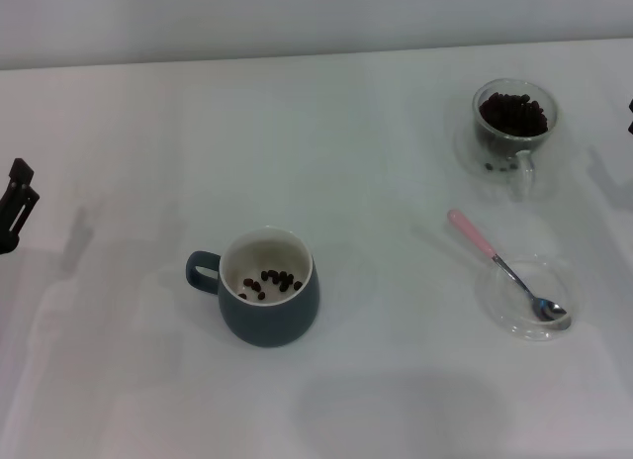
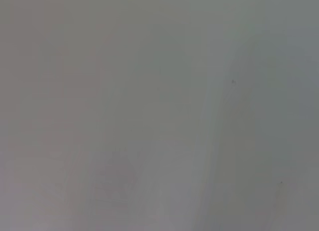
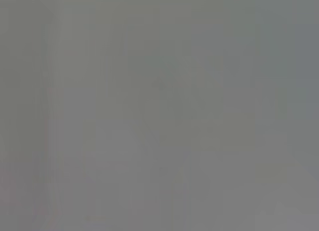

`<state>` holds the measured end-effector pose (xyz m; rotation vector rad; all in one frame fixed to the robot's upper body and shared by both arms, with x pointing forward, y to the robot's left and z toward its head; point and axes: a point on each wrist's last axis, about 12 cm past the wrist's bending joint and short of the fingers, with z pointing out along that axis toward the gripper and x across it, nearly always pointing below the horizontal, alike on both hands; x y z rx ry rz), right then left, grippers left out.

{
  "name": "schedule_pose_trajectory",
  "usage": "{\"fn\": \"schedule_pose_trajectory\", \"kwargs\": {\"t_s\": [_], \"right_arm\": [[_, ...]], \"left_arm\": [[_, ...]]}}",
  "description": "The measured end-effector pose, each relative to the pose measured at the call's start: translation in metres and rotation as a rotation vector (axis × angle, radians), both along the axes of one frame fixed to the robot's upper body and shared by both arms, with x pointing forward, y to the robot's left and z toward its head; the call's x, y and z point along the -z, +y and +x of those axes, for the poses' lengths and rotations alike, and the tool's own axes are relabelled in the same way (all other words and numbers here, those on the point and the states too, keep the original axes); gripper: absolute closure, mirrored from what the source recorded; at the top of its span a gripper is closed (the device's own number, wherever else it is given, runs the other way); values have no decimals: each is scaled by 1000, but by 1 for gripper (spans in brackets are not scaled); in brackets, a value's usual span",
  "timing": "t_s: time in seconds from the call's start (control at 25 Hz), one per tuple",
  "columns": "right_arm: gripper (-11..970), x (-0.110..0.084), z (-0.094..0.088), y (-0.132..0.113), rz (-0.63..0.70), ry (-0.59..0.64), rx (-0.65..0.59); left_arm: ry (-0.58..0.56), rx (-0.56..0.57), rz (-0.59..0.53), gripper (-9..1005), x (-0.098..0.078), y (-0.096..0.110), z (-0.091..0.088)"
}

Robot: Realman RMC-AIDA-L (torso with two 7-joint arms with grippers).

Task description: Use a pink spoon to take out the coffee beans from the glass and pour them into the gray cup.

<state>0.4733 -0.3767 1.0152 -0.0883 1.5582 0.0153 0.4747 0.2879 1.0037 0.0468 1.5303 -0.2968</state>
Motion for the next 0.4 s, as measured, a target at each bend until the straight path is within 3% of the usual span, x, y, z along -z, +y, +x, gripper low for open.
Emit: {"fn": "schedule_pose_trajectory", "kwargs": {"t_s": [0.12,0.4], "right_arm": [[97,2,-1,0,8,12,6],[97,4,-5,1,42,10,29]], "left_arm": [[1,-1,1,123,0,1,0],[-11,-54,-20,123,-2,7,1]]}}
